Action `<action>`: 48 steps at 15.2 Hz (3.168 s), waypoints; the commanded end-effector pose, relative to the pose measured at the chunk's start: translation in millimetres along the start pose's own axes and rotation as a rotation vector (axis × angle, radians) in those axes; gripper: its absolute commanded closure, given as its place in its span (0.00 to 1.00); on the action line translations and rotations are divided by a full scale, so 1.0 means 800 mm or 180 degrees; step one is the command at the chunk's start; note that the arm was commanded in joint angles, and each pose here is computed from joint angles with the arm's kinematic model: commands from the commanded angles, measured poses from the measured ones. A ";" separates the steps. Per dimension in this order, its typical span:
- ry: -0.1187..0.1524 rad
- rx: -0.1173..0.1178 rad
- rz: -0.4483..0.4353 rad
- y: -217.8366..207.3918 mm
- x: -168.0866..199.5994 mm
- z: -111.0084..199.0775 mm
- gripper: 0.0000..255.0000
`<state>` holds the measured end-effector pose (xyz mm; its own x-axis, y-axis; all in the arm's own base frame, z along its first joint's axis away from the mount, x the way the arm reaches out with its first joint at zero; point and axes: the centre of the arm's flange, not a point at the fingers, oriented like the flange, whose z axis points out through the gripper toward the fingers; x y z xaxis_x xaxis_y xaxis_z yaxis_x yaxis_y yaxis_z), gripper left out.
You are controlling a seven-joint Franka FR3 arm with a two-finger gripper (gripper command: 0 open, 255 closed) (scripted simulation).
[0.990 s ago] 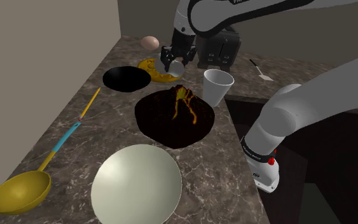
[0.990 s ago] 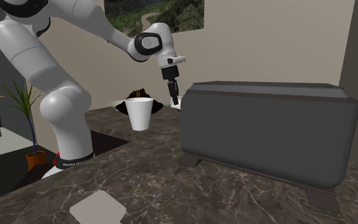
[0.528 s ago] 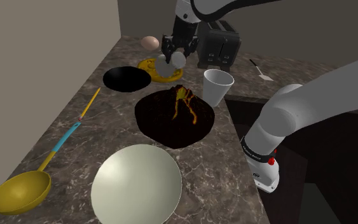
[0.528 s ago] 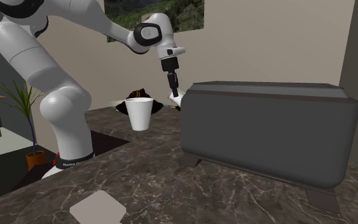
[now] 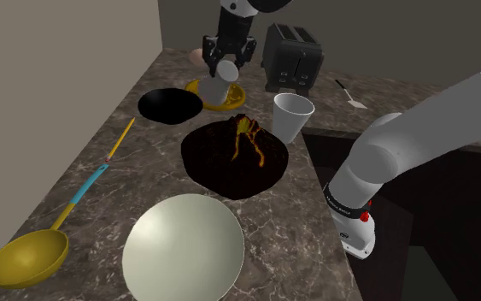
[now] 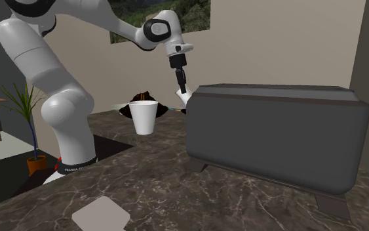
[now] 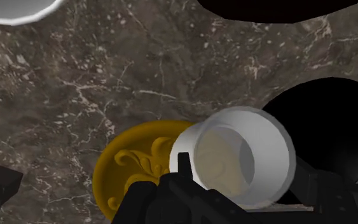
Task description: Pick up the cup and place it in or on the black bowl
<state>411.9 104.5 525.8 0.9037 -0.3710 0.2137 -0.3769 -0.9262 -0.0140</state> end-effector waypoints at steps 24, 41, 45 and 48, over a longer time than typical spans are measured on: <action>0.0001 0.0004 0.0003 -0.185 0.018 0.093 1.00; 0.0001 0.0004 0.0003 -0.185 0.018 0.030 0.00; 0.0001 0.0004 0.0003 -0.185 0.018 0.030 0.00; 0.0001 0.0004 0.0003 -0.185 0.018 0.030 0.00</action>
<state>485.4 234.4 507.2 0.9032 -0.3720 0.2140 -0.3776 -0.9258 -0.0155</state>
